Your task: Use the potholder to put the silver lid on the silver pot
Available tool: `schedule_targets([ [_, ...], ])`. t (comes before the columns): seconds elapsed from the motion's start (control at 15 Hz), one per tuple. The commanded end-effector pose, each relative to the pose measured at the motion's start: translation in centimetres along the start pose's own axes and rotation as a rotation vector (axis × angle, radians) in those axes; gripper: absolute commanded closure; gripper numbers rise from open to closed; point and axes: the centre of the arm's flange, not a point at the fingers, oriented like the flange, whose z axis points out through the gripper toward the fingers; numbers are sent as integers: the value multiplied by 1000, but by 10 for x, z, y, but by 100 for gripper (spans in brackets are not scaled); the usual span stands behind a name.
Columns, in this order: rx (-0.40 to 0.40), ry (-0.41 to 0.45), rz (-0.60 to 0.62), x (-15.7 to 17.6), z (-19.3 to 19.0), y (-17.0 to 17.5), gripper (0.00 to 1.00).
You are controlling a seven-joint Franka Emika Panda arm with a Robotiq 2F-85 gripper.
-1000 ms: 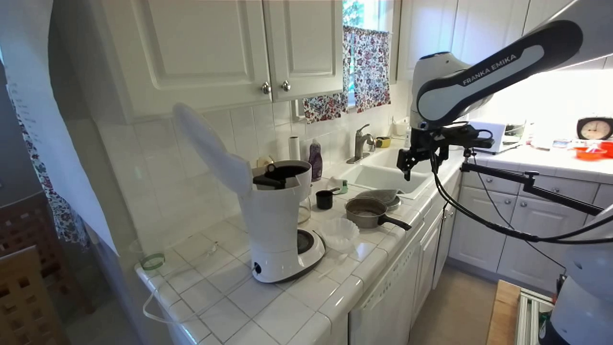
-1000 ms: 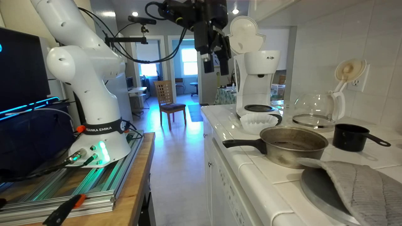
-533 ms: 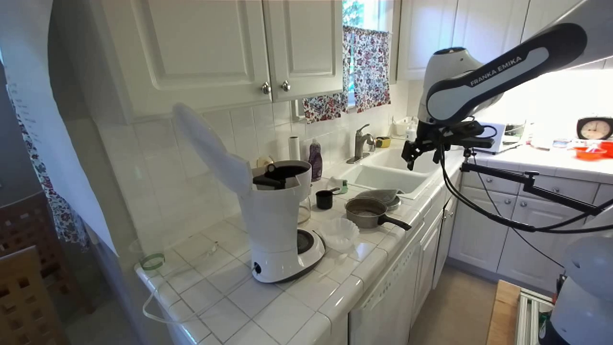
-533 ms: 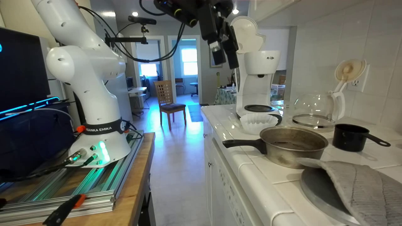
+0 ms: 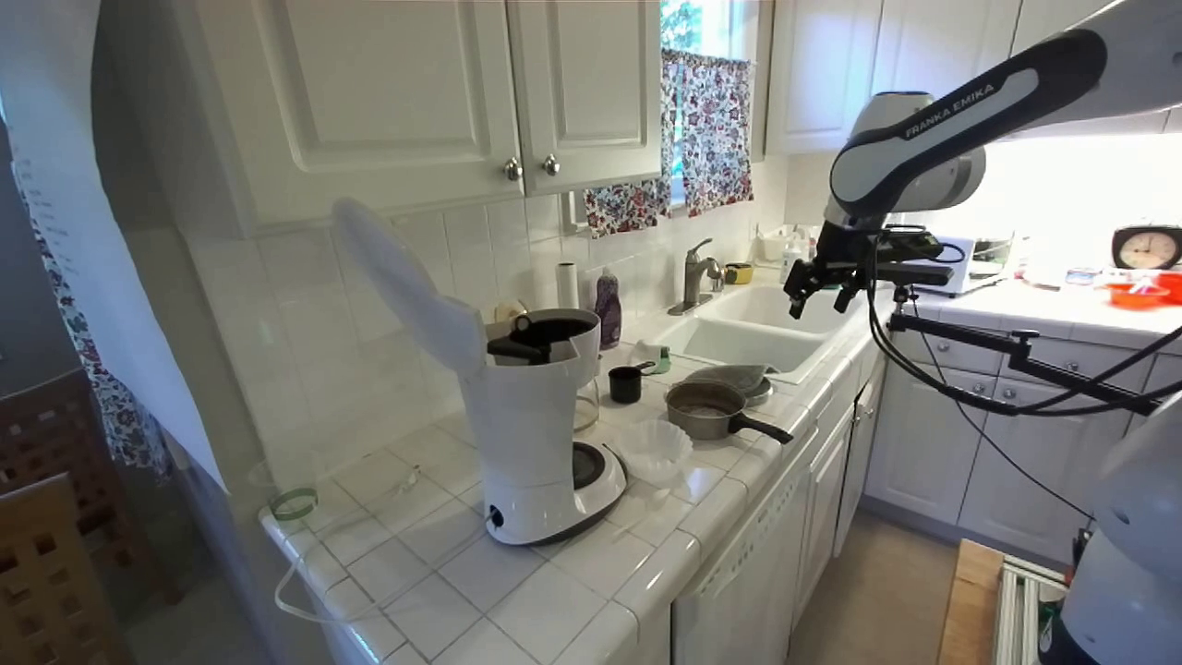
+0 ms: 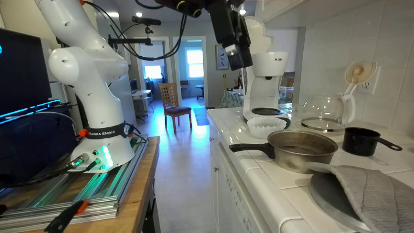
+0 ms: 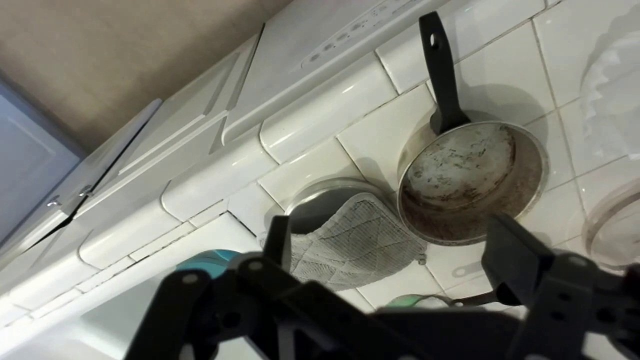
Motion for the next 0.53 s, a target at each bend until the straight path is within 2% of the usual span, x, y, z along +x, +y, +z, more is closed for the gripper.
schedule_targets([
  [0.0,41,-67,-28,37,4,12,0],
  [0.27,17,-147,-65,59,12,15,0],
  [0.47,-11,-160,-86,76,19,16,0],
])
